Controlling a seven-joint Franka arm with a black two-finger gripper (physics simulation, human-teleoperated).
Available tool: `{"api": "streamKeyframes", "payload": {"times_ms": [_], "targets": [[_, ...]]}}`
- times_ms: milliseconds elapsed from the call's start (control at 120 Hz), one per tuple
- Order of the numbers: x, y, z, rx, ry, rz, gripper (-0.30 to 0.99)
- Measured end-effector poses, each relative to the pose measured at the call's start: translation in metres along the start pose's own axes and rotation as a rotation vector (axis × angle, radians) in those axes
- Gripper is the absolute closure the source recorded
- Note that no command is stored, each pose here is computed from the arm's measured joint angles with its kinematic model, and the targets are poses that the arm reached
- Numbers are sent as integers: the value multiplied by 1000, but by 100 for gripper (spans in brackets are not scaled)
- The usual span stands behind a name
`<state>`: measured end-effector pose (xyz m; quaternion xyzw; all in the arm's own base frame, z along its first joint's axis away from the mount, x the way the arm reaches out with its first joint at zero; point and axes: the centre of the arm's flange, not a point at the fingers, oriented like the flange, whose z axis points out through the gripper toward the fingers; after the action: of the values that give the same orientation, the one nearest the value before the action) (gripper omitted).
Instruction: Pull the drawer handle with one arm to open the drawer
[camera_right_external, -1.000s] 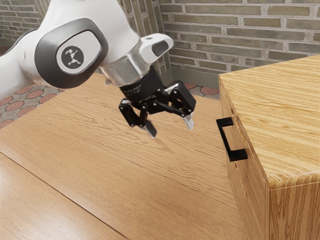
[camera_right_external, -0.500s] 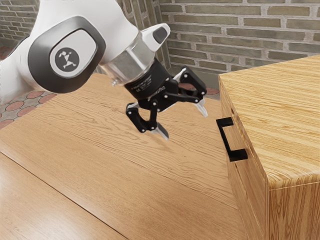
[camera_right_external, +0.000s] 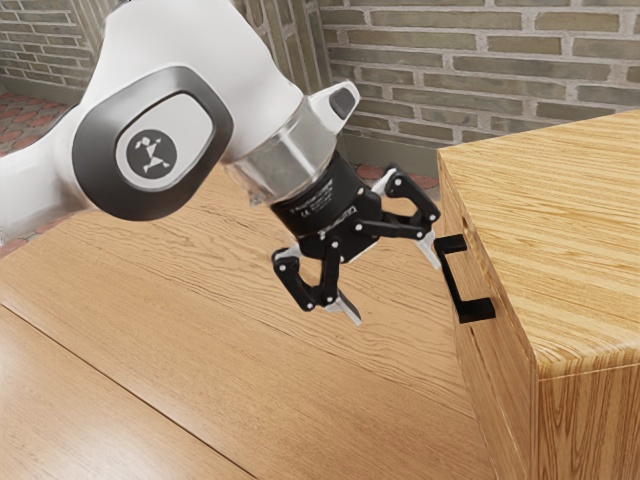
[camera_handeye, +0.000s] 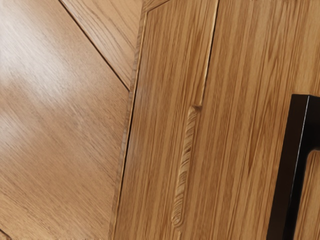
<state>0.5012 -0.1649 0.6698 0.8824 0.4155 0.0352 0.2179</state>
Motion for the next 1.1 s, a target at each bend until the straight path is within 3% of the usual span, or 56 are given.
{"api": "streamKeyframes", "payload": {"times_ms": [717,1100], "targets": [[-8,9,23,-8,-15,-86,0],[-7,-11,24,-105,15,-154,0]]}}
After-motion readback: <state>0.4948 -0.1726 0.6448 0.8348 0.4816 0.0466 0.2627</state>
